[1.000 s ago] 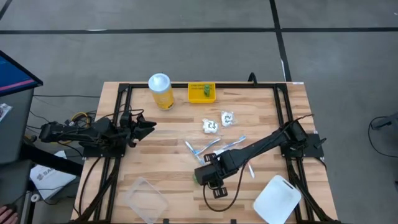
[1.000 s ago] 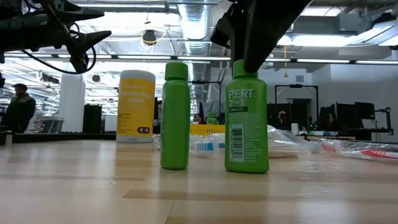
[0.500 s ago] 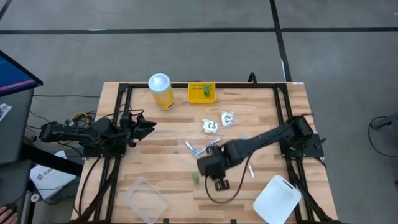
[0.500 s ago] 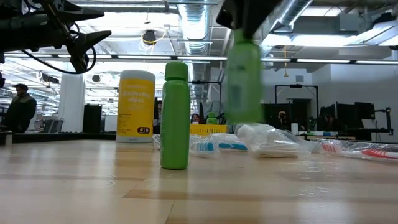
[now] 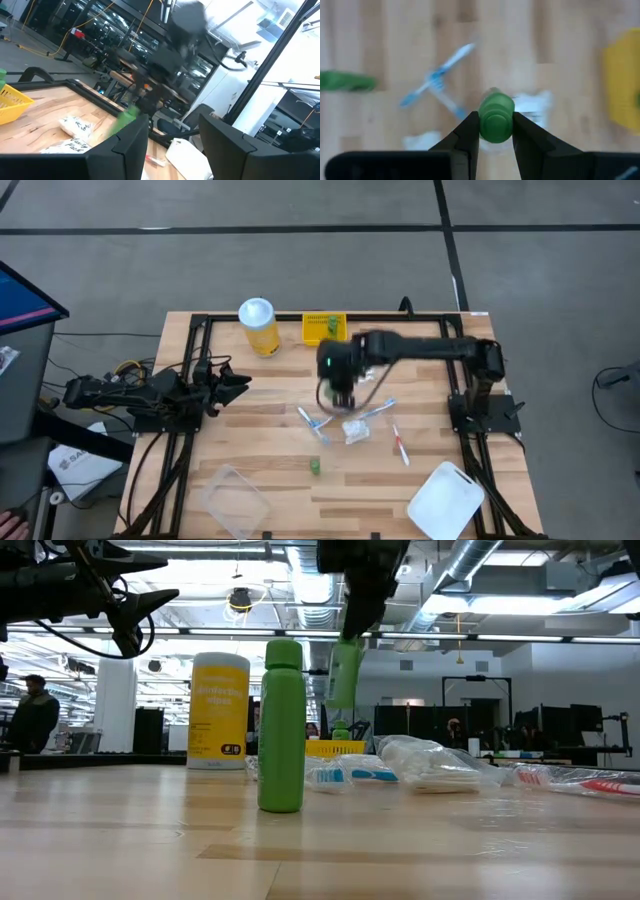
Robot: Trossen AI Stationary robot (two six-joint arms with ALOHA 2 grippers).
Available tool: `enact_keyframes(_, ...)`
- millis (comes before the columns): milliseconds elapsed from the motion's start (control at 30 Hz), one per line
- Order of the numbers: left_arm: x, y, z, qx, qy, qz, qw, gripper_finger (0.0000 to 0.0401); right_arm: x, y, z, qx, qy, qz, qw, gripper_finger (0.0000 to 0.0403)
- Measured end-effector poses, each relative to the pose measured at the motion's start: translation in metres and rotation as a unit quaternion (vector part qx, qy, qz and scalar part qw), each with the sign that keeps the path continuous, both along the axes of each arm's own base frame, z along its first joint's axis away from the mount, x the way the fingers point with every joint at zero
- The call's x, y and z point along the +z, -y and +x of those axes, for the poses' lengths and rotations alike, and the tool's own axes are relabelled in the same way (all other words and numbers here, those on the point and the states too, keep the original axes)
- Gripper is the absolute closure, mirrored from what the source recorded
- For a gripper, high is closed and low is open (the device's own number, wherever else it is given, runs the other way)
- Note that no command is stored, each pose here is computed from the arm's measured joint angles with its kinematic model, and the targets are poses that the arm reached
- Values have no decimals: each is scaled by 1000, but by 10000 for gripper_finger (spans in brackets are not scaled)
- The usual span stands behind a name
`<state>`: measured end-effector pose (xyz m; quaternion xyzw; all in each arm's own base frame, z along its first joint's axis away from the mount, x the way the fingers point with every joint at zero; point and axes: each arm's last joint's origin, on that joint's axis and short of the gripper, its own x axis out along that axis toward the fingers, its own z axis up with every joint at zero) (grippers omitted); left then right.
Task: Pick & Place Travel size toiletries
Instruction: Put the right green shampoo into the yellow bin
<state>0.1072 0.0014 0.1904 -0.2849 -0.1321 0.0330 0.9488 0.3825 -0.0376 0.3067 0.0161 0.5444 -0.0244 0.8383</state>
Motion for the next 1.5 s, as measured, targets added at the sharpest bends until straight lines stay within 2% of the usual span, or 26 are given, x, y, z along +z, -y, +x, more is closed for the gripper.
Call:
enact_keyframes(167,0,0,0,0,0,0,1000,229,19,53,-1,-46,50,-19,997,318)
enact_keyframes(333,0,0,0,0,0,0,1000,229,35,94,-4,-106,114,-32,987,318)
enact_keyframes(433,0,0,0,0,0,0,1000,229,39,113,-10,-141,125,-36,981,318)
enact_keyframes(533,0,0,0,0,0,0,1000,229,37,130,-19,-176,108,-33,978,318)
enact_keyframes(700,0,0,0,0,0,0,1000,229,31,148,-36,-227,68,-14,971,318)
enact_keyframes(933,0,0,0,0,0,0,1000,229,30,164,-46,-294,70,8,953,318)
enact_keyframes(1033,0,0,0,0,0,0,1000,229,19,166,-35,-308,72,19,948,317)
enact_keyframes(1133,0,0,0,0,0,0,1000,229,-3,169,-26,-325,40,35,944,317)
enact_keyframes(1267,0,0,0,0,1,0,1000,229,-15,175,-14,-345,46,42,937,317)
enact_keyframes(1500,0,0,0,0,0,0,1000,229,-10,182,-11,-378,90,41,921,317)
